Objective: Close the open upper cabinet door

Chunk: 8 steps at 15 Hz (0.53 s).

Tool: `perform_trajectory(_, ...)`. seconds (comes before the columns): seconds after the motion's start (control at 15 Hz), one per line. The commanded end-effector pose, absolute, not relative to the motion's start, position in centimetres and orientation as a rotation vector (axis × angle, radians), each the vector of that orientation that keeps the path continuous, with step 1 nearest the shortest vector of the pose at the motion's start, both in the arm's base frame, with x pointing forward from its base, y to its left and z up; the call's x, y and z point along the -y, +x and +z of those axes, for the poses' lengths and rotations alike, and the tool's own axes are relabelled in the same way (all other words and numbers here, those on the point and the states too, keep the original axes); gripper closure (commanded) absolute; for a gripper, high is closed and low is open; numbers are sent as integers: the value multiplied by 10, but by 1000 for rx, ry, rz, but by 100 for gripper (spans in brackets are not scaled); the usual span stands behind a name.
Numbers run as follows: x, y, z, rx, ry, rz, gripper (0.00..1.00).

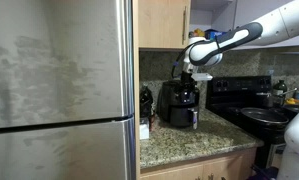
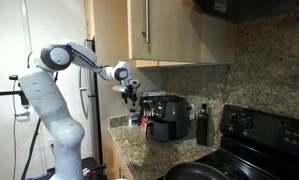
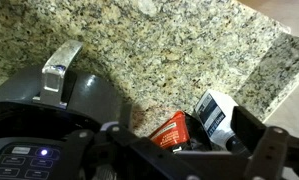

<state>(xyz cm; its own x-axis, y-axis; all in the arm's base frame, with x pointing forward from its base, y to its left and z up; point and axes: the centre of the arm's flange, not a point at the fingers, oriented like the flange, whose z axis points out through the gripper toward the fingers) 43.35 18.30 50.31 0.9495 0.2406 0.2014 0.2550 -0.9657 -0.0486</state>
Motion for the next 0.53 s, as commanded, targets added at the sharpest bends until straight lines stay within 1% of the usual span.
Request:
perform_trajectory(0.0, -183, 433, 503, 385, -3029, -299, 0)
perform_trajectory(0.13, -183, 433, 503, 385, -3029, -299, 0)
perform_trajectory(0.2, -183, 441, 508, 304, -3065, -316, 0)
perform_trajectory(0.27, -171, 452, 508, 206, -3084, -248, 0)
perform_trajectory(0.33, -154, 458, 507, 87, -3097, -244, 0)
perform_trajectory(0.4, -108, 463, 504, -3, -3098, -241, 0)
perform_trajectory(0.47, -81, 458, 502, -94, -3095, -236, 0)
